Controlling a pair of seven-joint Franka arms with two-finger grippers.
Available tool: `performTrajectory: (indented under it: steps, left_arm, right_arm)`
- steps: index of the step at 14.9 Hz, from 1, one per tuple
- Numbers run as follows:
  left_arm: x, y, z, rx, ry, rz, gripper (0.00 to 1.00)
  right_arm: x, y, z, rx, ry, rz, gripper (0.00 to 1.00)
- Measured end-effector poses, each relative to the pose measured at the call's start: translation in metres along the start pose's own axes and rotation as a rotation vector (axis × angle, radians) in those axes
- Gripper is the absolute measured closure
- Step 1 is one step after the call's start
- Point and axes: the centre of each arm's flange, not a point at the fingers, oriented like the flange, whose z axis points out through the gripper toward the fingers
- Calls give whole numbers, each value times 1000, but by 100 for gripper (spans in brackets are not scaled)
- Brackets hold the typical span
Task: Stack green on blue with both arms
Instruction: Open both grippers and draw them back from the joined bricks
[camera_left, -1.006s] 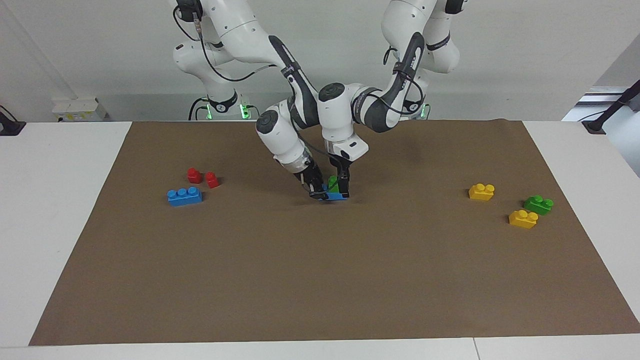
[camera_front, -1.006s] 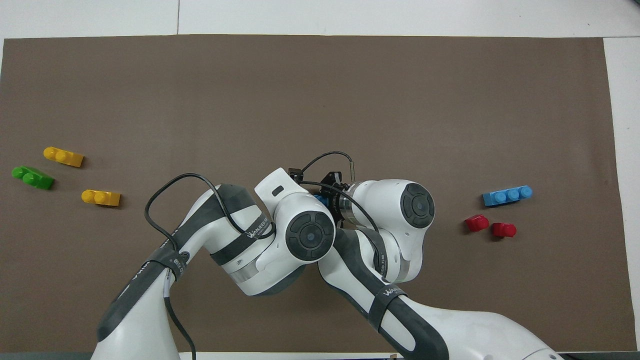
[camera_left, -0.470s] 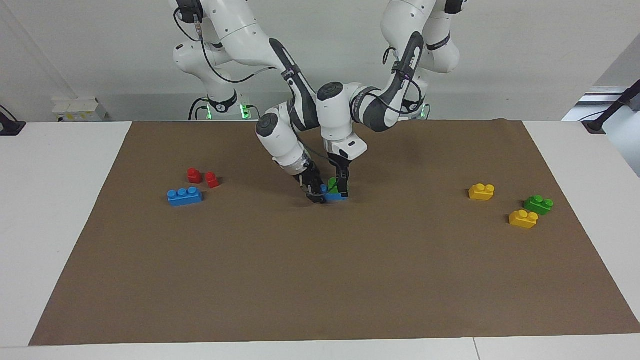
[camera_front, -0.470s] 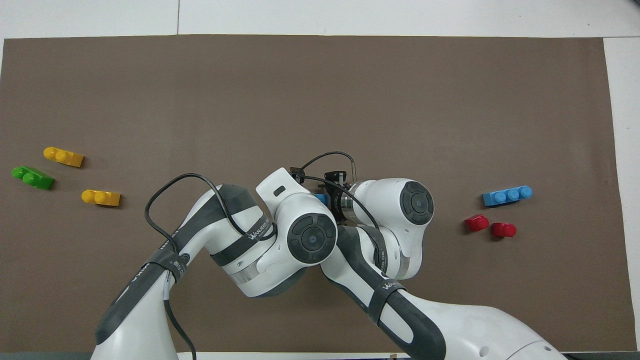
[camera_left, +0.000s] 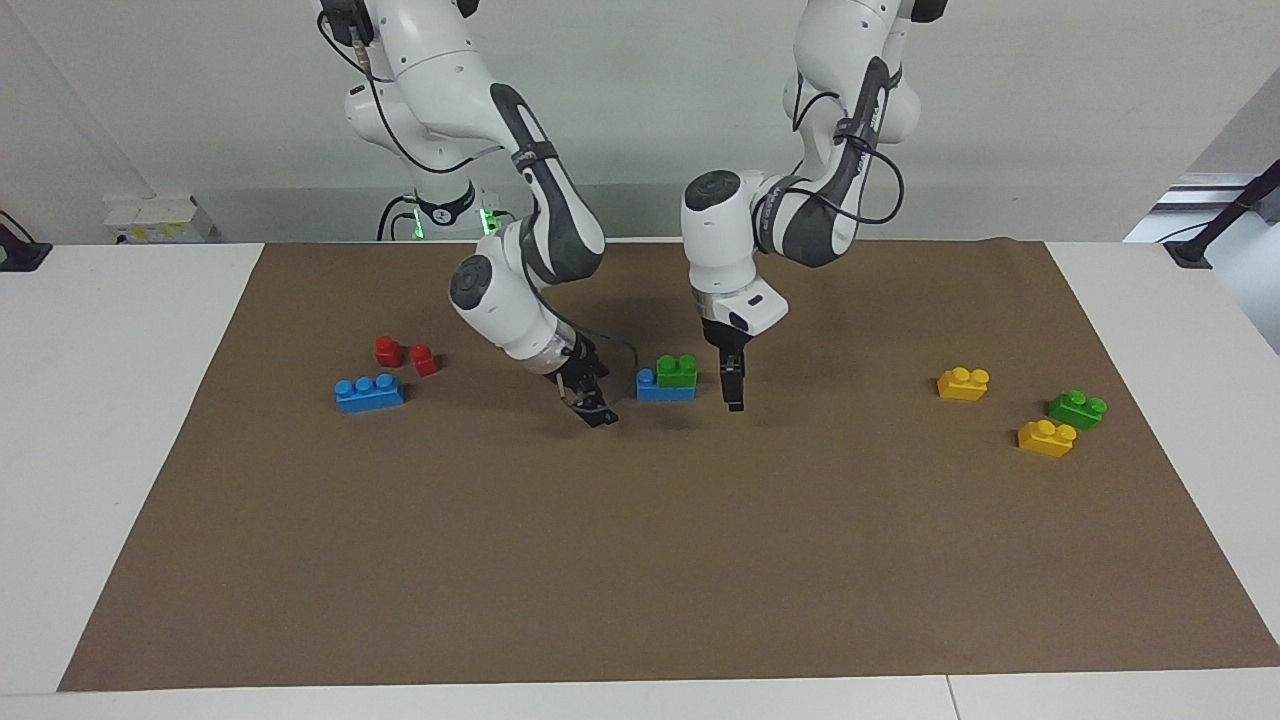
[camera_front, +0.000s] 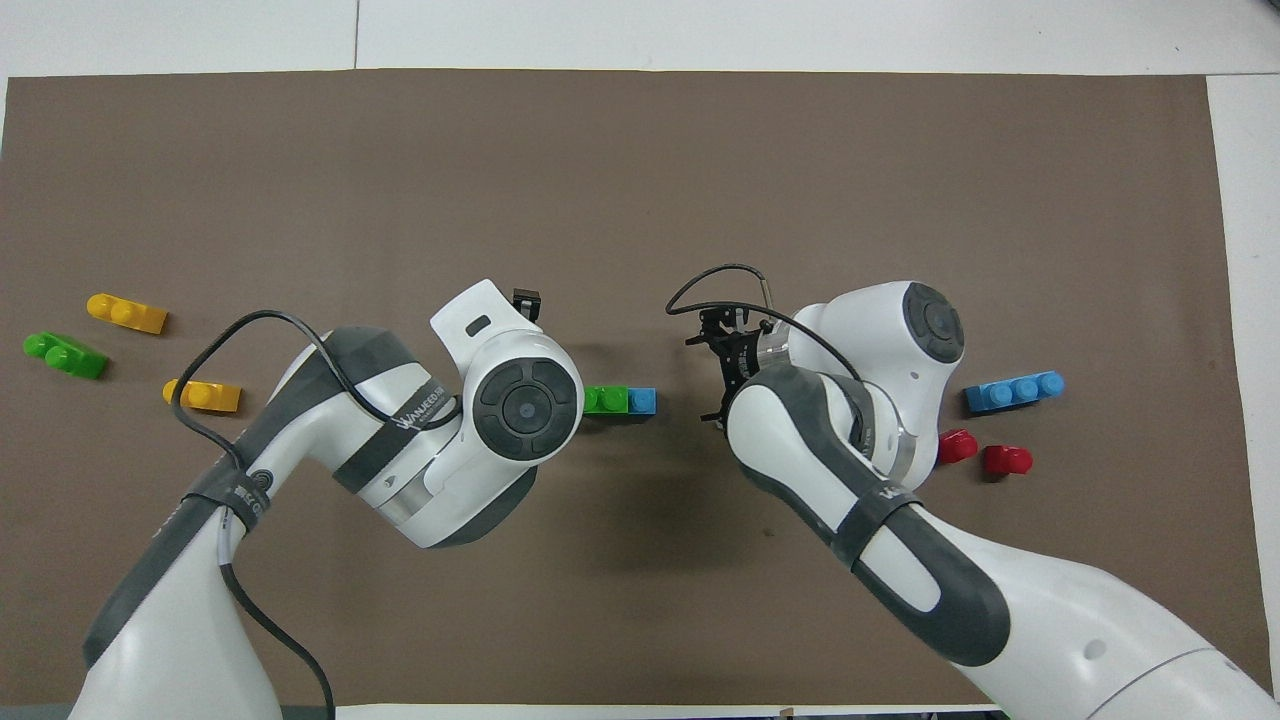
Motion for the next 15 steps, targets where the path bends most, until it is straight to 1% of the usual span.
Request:
performTrajectory:
  steps: [3,6,8,10,12,15]
  left_arm:
    - [25,12,4,1,5,26,0]
    - [46,23,4,6,-11,80,0]
    - [62,32,1,8,-32,103,0]
    - [79,42,-2,1,-39,111,0]
    - [92,49,-4,-3,-46,122,0]
    - [109,57,-8,11,-71,181,0]
  right_arm:
    - [38,-4,-48,-71,38,-230,0]
    - [57,-11,-108,-166,139,-531,0]
    - [62,-13,-150,-225,187,-705,0]
    - [69,-9,-199,-280,210,-838,0]
    - [70,-3,-246,-333,236,-937,0]
    - [48,8,-303,-376,276,-1047,0]
